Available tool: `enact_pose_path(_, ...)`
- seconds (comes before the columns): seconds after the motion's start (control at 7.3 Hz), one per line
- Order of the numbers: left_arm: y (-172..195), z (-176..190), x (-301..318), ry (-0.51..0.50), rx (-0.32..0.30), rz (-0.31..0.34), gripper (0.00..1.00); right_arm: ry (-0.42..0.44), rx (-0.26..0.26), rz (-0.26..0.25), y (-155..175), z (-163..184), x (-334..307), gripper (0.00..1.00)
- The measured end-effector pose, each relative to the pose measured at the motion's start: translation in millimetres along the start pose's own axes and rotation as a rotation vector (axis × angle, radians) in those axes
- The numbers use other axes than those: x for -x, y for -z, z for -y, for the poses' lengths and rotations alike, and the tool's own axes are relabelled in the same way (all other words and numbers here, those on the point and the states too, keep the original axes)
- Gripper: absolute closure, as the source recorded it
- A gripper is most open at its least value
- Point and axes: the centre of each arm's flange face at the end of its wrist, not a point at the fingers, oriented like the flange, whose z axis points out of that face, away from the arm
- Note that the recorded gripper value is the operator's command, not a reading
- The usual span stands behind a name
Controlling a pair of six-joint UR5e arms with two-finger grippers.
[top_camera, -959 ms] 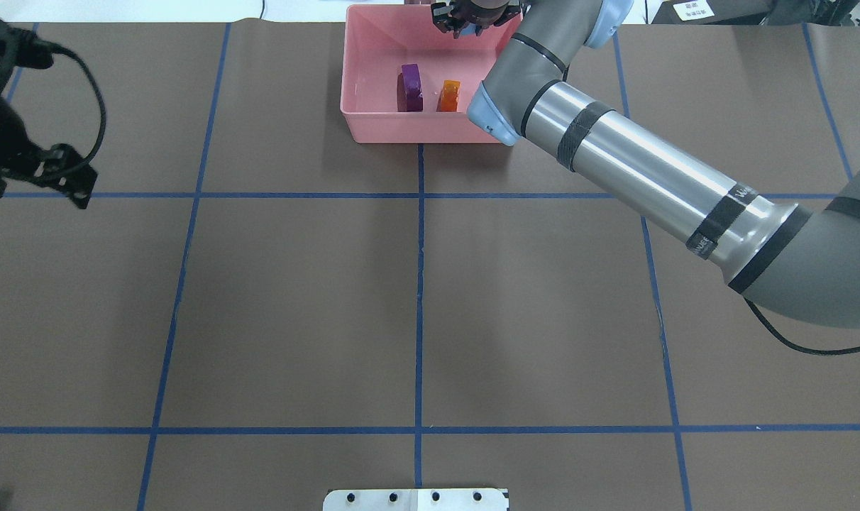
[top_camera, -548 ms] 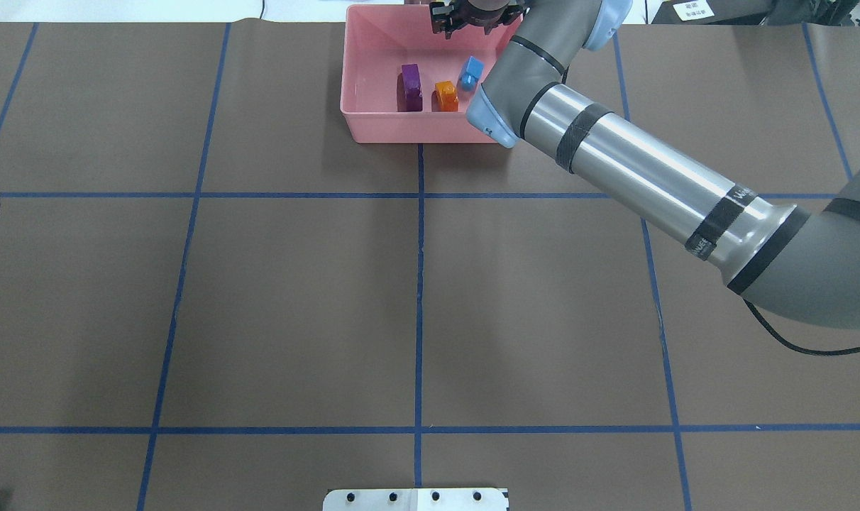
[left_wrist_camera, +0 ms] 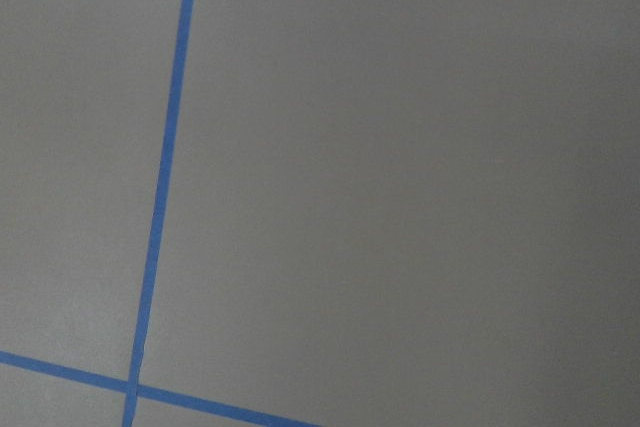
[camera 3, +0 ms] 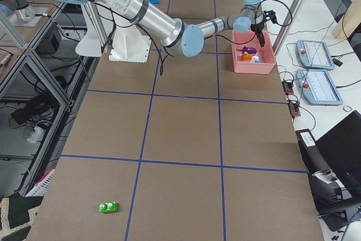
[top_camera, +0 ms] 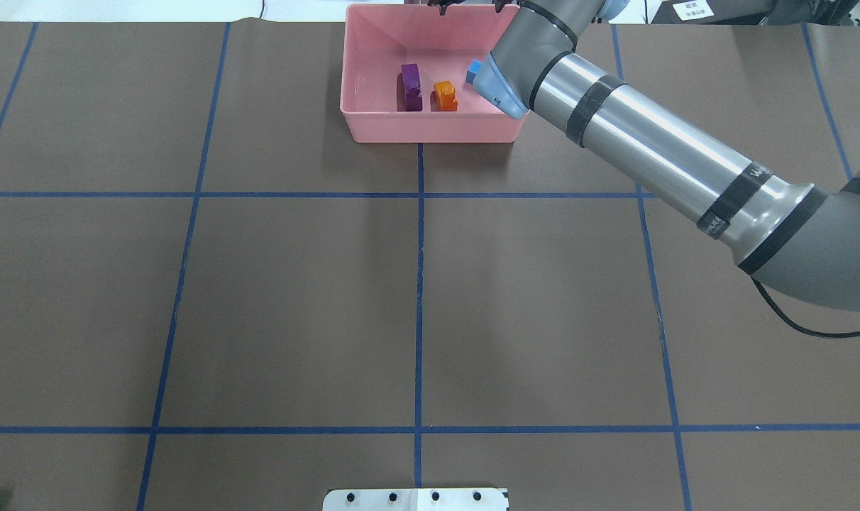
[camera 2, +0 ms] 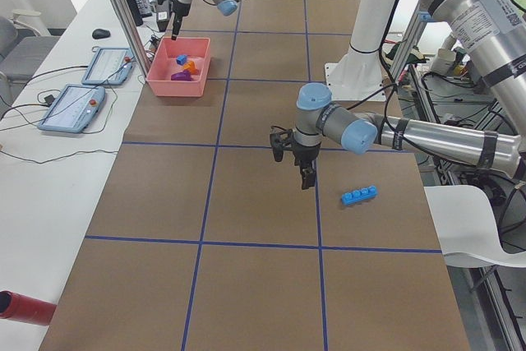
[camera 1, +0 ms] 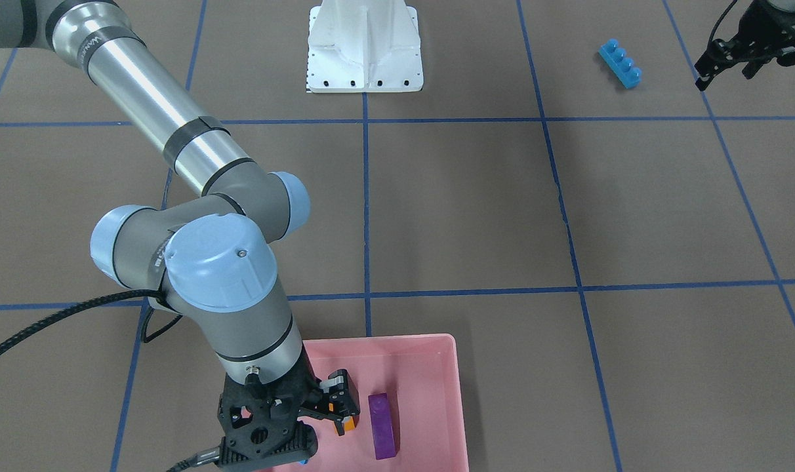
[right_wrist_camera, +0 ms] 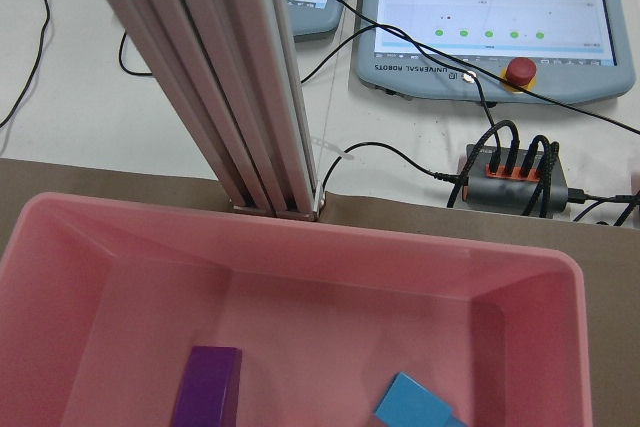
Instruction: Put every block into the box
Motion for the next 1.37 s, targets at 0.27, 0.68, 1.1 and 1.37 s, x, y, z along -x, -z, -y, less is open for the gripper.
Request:
enact_pose_path(0.27, -27.5, -31.1, -23.6, 0.06, 0.014, -0.002, 0.0, -0.043, 0.087, 0.003, 58.2, 15.4, -9.5, 0.01)
enact_pose_path(0.68, -85.0, -88.0, -44.6, 0.073, 0.011, 0.014, 0.0, -0.059, 0.13, 0.018, 97.5, -0.5, -65.0, 0.01)
enact_pose_path(1.1, -114.0, -137.9, -39.4, 0.053, 0.029, 0.027, 0.0, -0.077, 0.166, 0.006, 121.8, -19.4, -88.2, 0.01)
enact_pose_path(1.37, -122.7, -162.1, -37.1, 0.046, 0.042, 0.046, 0.0, -0.087, 0.179, -0.009, 130.2, -27.3, -91.4, 0.01)
